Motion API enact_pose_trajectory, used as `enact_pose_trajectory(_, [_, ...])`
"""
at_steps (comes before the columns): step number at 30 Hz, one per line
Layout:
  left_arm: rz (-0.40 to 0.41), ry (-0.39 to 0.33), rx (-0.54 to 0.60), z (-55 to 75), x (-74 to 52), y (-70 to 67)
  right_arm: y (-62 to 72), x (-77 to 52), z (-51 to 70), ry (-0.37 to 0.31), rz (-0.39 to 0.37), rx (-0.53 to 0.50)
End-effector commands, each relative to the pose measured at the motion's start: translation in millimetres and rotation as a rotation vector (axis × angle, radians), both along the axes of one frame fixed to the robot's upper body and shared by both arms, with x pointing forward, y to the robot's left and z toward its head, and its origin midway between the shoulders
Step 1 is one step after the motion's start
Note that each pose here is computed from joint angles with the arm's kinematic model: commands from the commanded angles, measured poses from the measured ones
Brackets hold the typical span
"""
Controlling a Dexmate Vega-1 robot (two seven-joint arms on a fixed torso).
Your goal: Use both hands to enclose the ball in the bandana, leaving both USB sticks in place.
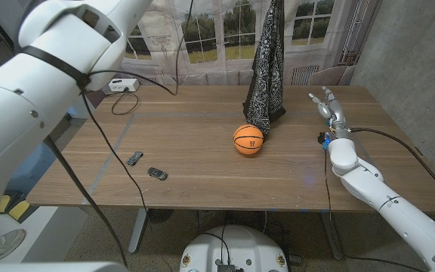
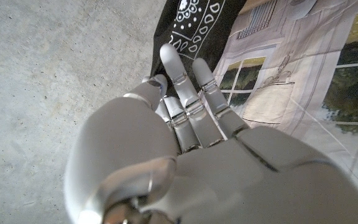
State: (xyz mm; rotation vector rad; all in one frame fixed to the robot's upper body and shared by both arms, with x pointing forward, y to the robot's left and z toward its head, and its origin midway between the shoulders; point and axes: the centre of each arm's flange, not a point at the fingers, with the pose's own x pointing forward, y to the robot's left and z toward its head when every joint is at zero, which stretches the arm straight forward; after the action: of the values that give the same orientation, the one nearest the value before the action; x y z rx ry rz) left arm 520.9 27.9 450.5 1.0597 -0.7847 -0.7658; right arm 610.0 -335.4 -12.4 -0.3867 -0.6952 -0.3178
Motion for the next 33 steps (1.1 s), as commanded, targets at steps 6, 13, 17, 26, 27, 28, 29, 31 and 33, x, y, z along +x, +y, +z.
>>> enact_pose_trajectory(6, [-0.033, 0.073, 0.079, -16.3, 4.5, -7.3, 57.1, 22.3, 49.5, -0.029, 0.029, -0.26])
enact_pose_trajectory(13, [-0.07, 0.077, 0.084, -18.3, -4.2, -4.7, 79.9, 32.8, 63.4, 0.057, 0.026, -0.374])
enact_pose_trajectory(17, [-0.097, 0.088, 0.101, -21.2, -7.1, -6.5, 93.2, 42.3, 69.0, 0.098, 0.007, -0.423])
enact_pose_trajectory(26, [-0.11, 0.102, 0.128, -32.8, -11.0, -2.9, 110.8, 56.3, 70.7, 0.03, -0.032, -0.388])
enact_pose_trajectory(27, [-0.112, 0.103, 0.127, -34.0, -11.5, -1.7, 112.0, 56.2, 70.7, 0.023, -0.036, -0.382])
enact_pose_trajectory(28, [-0.113, 0.104, 0.126, -35.3, -11.7, -0.3, 113.5, 56.3, 70.8, 0.015, -0.032, -0.385])
enact_pose_trajectory(29, [-0.114, 0.106, 0.125, -36.3, -11.9, 1.1, 114.6, 56.5, 71.0, 0.008, -0.032, -0.377])
enact_pose_trajectory(31, [-0.119, 0.108, 0.12, -38.6, -11.6, 3.6, 116.8, 56.8, 71.3, -0.004, -0.031, -0.368])
enact_pose_trajectory(33, [-0.12, 0.111, 0.116, -40.7, -11.0, 5.6, 118.8, 56.2, 71.3, -0.042, -0.033, -0.342])
